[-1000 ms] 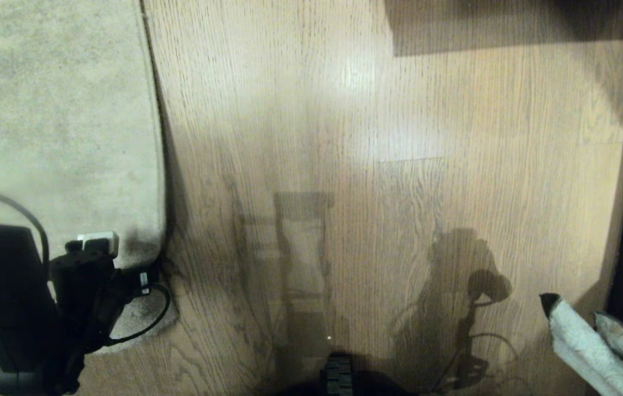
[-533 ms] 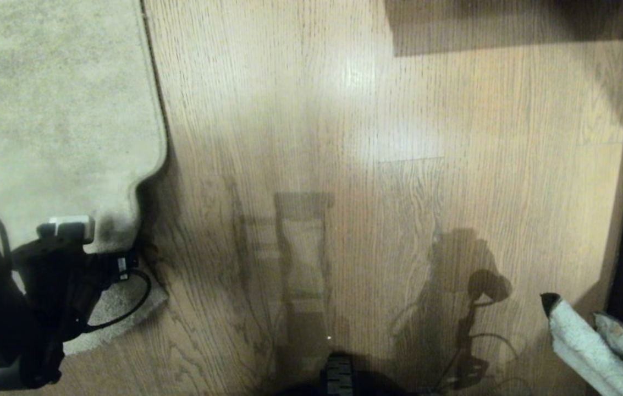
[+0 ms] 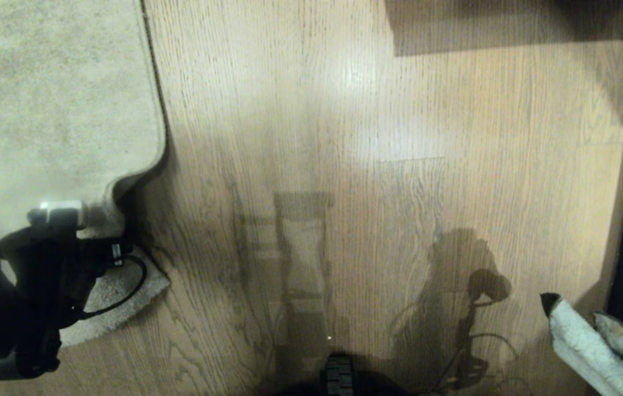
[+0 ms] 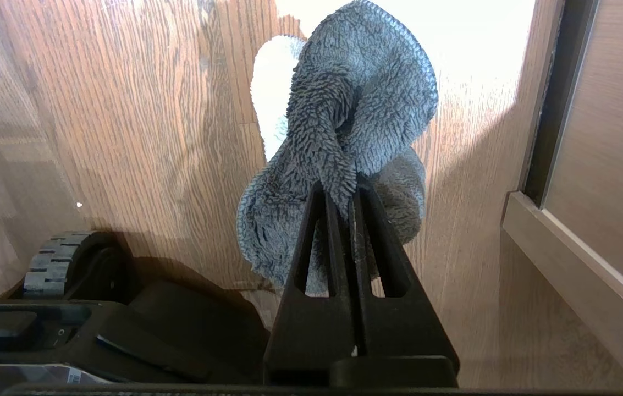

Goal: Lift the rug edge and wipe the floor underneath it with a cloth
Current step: Lift up the carpet

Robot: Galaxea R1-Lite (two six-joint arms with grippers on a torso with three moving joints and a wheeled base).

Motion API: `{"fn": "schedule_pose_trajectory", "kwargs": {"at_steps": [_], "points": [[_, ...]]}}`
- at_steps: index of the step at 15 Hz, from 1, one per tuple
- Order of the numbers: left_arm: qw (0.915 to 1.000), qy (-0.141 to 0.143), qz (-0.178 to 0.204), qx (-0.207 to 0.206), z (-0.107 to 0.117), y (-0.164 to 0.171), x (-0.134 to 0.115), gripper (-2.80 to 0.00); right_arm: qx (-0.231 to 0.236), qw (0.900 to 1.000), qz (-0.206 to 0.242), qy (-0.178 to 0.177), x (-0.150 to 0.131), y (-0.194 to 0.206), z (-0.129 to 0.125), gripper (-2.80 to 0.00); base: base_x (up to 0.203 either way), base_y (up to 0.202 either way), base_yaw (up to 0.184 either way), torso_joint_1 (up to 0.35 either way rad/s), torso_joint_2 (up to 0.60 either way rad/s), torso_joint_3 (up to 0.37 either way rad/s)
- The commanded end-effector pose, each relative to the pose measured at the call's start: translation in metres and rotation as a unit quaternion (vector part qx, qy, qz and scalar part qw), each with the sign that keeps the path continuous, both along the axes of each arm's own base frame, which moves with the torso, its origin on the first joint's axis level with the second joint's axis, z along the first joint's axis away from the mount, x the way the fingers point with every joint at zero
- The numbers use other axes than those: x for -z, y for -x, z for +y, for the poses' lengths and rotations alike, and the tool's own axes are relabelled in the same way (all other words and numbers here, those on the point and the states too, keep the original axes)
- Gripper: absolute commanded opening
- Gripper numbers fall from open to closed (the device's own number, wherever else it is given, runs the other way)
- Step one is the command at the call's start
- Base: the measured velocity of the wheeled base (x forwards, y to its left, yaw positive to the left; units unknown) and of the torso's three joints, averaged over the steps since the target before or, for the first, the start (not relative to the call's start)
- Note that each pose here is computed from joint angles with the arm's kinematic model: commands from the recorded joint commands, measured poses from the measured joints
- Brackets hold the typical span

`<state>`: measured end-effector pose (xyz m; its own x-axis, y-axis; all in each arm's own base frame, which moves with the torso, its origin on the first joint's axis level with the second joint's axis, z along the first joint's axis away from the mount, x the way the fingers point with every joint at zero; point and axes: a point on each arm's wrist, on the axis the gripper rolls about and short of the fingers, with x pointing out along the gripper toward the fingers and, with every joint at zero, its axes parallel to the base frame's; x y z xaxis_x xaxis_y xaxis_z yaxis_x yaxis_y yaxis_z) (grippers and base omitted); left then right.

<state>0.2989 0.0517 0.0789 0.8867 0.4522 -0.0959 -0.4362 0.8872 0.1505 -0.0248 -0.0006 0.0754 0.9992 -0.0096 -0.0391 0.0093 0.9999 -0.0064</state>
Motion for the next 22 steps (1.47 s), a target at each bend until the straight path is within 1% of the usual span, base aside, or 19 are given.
{"fn": "schedule_pose_trajectory", "kwargs": {"at_steps": [1, 5, 9, 11, 12, 14, 18, 20, 22], "points": [[0.9989, -0.008, -0.046, -0.001, 0.002, -0.007, -0.013, 0.00, 0.000, 1.000, 0.001, 0.000, 0.000, 0.000, 0.000, -2.80, 0.000, 0.000, 0.000, 0.000, 0.00, 0.000], [0.9976, -0.017, -0.068, 0.003, 0.001, -0.016, -0.022, 0.00, 0.000, 1.000, 0.000, 0.000, 0.000, 0.000, 0.000, -2.80, 0.000, 0.000, 0.000, 0.000, 0.00, 0.000], [0.9968, -0.017, -0.077, 0.011, -0.004, -0.015, -0.028, 0.00, 0.000, 1.000, 0.001, 0.000, 0.000, 0.000, 0.000, -2.80, 0.000, 0.000, 0.000, 0.000, 0.00, 0.000], [0.9969, -0.017, -0.075, 0.017, -0.008, -0.015, -0.032, 0.00, 0.000, 1.000, 0.001, 0.000, 0.000, 0.000, 0.000, -2.80, 0.000, 0.000, 0.000, 0.000, 0.00, 0.000], [0.9967, -0.016, -0.076, 0.025, -0.013, -0.016, -0.037, 0.00, 0.000, 1.000, 0.001, 0.000, 0.000, 0.000, 0.000, -2.80, 0.000, 0.000, 0.000, 0.000, 0.00, 0.000], [0.9966, -0.014, -0.071, 0.039, -0.022, -0.015, -0.043, 0.00, 0.000, 1.000, 0.001, 0.000, 0.000, 0.000, 0.000, -2.80, 0.000, 0.000, 0.000, 0.000, 0.00, 0.000], [0.9966, -0.015, -0.071, 0.038, -0.023, -0.016, -0.050, 0.00, 0.000, 1.000, 0.001, 0.000, 0.000, 0.000, 0.000, -2.80, 0.000, 0.000, 0.000, 0.000, 0.00, 0.000], [0.9974, -0.014, -0.060, 0.038, -0.023, -0.013, -0.046, 0.00, 0.000, 1.000, 0.001, 0.000, 0.000, 0.000, 0.000, -2.80, 0.000, 0.000, 0.000, 0.000, 0.00, 0.000], [0.9986, -0.013, -0.038, 0.036, -0.023, -0.006, -0.037, 0.00, 0.000, 1.000, 0.001, 0.000, 0.000, 0.000, 0.000, -2.80, 0.000, 0.000, 0.000, 0.000, 0.00, 0.000]]}}
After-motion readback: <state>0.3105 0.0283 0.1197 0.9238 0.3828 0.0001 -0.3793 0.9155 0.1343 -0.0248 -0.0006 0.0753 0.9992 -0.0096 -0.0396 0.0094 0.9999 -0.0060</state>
